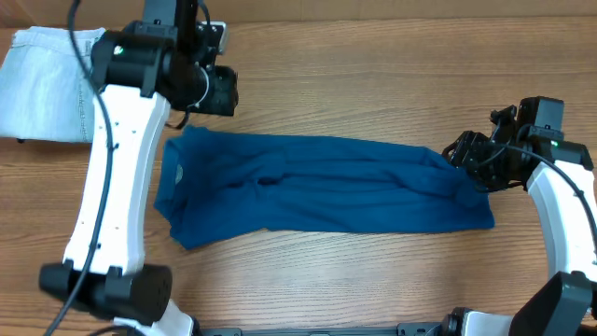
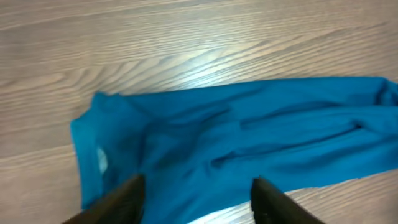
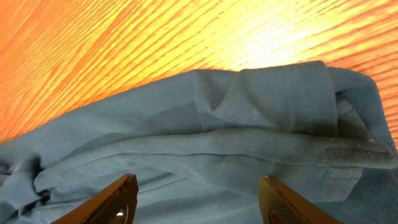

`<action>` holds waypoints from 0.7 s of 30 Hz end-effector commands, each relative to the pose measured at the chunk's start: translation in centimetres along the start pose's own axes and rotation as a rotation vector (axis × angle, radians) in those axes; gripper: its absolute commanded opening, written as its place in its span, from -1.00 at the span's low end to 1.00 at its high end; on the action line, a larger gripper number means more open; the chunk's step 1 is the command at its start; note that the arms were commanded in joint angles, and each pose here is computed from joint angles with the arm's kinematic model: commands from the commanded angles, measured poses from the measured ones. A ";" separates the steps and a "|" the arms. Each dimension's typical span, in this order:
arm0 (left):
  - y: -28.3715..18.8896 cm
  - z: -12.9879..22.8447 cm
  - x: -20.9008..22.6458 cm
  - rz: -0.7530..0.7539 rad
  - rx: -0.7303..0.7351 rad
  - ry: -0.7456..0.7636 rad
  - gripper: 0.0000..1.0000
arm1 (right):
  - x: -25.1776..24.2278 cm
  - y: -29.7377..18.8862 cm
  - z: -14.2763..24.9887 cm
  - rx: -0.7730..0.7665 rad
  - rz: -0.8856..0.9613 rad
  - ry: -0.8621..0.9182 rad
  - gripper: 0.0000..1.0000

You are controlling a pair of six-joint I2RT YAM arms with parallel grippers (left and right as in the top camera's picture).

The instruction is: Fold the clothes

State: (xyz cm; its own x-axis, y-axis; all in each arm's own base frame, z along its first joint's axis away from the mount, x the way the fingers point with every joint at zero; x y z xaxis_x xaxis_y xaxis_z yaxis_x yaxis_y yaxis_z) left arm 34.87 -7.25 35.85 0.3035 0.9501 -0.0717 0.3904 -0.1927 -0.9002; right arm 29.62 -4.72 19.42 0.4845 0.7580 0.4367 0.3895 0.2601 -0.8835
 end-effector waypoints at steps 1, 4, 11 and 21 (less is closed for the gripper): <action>2.1 -0.2 -0.1 0.027 0.033 -0.009 0.24 | 0.6 -0.5 -0.3 -0.019 -0.026 -0.015 0.33; 7.2 -1.1 -1.2 0.231 0.085 0.002 0.16 | 1.8 -0.6 -0.2 0.006 -0.150 -0.132 0.38; 14.1 -1.3 -2.0 0.293 0.192 0.015 -0.04 | 4.7 -0.2 1.1 0.066 -0.323 -0.285 0.43; 17.8 -1.0 -2.9 0.346 0.255 0.018 0.05 | 7.2 0.8 1.8 0.040 -0.313 -0.350 0.57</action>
State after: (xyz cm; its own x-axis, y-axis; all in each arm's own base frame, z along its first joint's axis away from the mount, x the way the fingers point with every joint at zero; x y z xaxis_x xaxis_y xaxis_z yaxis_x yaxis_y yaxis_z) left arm 42.41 -12.54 21.28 0.3713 0.8602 -0.3496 0.1039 -0.4126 -0.9050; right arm 31.48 2.22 20.84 0.0587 0.8024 0.5939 0.4109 0.5228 -0.7469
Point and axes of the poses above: each gripper's point midway between its finger pads, its own y axis out along the fingers, its own x axis along the line the jaws close on, z = x × y, the point moved 9 cm from there along -y, back along the fingers, and after that the axes turned 9 degrees about y, right-handed, at the moved point
